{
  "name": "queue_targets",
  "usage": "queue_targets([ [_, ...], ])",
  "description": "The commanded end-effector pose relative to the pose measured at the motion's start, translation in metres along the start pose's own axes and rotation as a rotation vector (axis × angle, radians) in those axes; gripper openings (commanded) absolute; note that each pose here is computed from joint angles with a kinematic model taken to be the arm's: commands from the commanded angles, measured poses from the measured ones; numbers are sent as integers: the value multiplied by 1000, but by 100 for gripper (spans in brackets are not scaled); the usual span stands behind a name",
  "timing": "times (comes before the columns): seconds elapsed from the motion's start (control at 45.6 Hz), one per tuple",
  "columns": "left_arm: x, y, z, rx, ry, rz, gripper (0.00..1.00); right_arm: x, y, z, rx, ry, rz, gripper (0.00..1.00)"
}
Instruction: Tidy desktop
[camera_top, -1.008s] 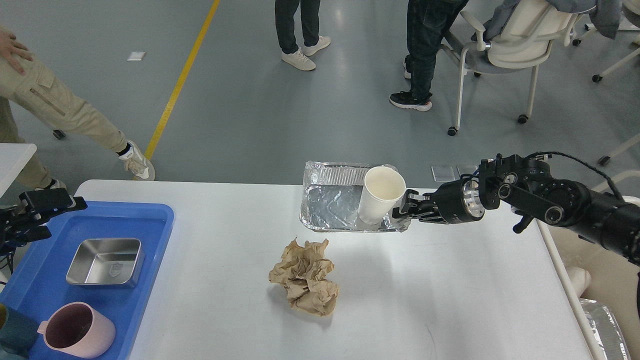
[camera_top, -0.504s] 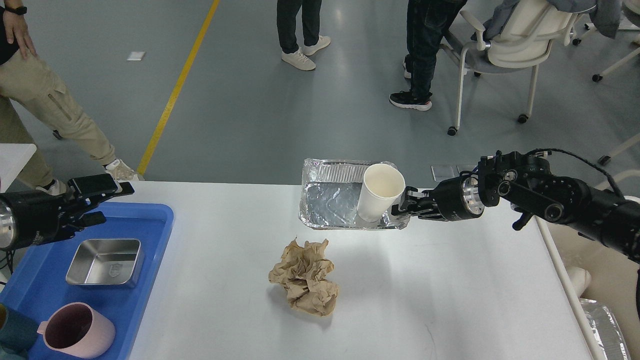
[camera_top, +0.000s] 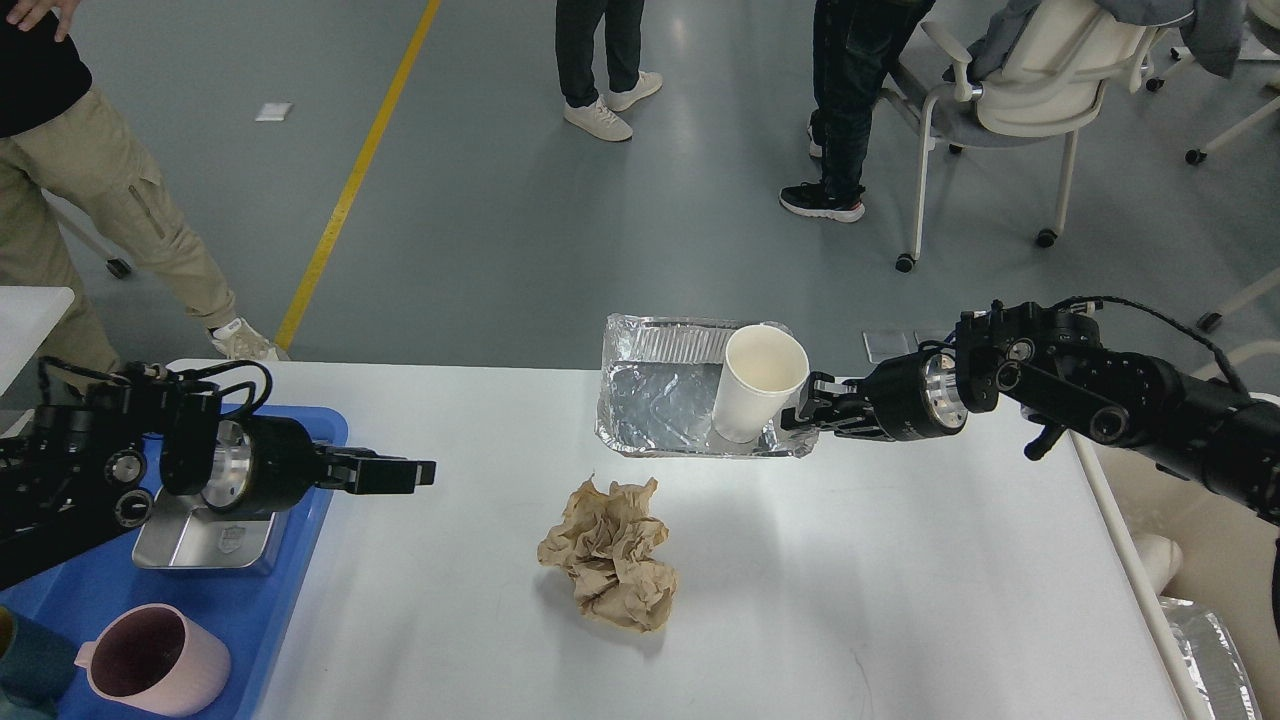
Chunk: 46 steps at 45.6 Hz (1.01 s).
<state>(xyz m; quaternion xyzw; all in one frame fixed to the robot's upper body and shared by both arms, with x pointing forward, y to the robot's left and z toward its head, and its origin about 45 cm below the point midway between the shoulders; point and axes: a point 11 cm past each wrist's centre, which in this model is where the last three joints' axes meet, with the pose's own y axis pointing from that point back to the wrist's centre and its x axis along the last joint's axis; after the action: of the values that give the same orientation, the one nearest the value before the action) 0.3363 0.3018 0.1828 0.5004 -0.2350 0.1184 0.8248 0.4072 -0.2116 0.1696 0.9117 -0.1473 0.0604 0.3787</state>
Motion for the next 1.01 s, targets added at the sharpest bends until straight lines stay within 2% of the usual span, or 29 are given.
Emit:
queue_targets([
  [0.0,-4,-27,32,-49,-162,-60,97,0,0,0,0,-1,-1,0],
  [0.263,-13,-68,78,-78,-405,-132,97,1,-1,-3,8,0,2,0],
  [0.548,-12,-110,120,-113,-467,-131,97,1,0,-2,8,-2,3,0],
  [0.986,-19,-148,139,-117,-448,-142,97,1,4,-3,15,1,3,0],
])
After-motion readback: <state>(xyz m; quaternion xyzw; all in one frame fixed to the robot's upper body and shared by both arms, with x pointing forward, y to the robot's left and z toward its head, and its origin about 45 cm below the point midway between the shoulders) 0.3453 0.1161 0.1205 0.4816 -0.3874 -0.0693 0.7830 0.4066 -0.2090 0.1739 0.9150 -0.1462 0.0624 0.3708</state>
